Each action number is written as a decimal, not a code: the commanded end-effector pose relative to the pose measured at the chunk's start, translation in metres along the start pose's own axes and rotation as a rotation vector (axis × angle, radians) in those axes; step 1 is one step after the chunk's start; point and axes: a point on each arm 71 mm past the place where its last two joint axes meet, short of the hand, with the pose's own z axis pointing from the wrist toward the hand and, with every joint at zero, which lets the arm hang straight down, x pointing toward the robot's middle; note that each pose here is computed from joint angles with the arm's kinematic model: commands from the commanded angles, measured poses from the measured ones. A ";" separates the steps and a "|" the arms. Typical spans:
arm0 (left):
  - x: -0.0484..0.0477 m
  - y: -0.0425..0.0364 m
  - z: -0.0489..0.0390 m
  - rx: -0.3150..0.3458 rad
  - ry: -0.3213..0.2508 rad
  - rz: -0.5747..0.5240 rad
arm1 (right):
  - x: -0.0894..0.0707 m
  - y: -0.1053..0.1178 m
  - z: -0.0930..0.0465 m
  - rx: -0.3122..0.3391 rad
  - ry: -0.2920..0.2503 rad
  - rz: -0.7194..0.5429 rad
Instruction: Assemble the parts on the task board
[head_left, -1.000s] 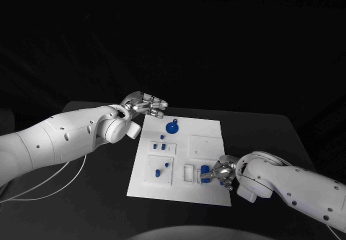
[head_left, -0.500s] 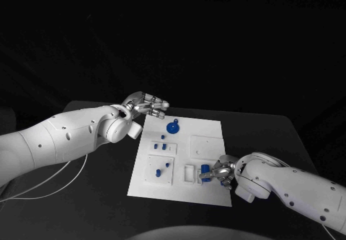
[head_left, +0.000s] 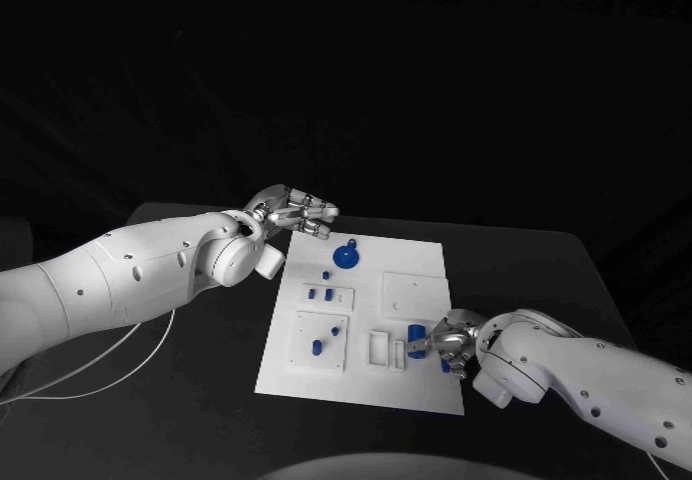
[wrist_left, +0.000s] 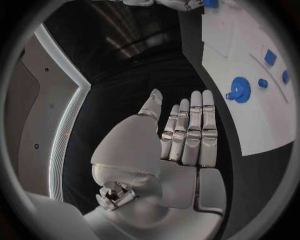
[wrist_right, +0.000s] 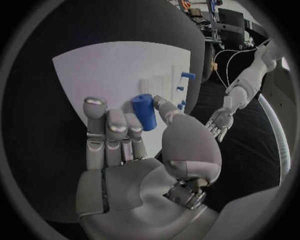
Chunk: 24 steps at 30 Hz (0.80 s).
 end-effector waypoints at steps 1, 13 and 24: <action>0.0019 -0.0006 0.0001 0.003 0.017 -0.010 | -0.003 -0.004 -0.003 0.014 -0.040 0.079; 0.0027 -0.0004 0.0002 -0.001 0.027 -0.007 | -0.003 0.012 -0.018 -0.034 -0.010 0.071; 0.0042 -0.0005 0.0010 -0.003 0.032 -0.006 | 0.014 0.027 -0.019 -0.046 0.078 0.037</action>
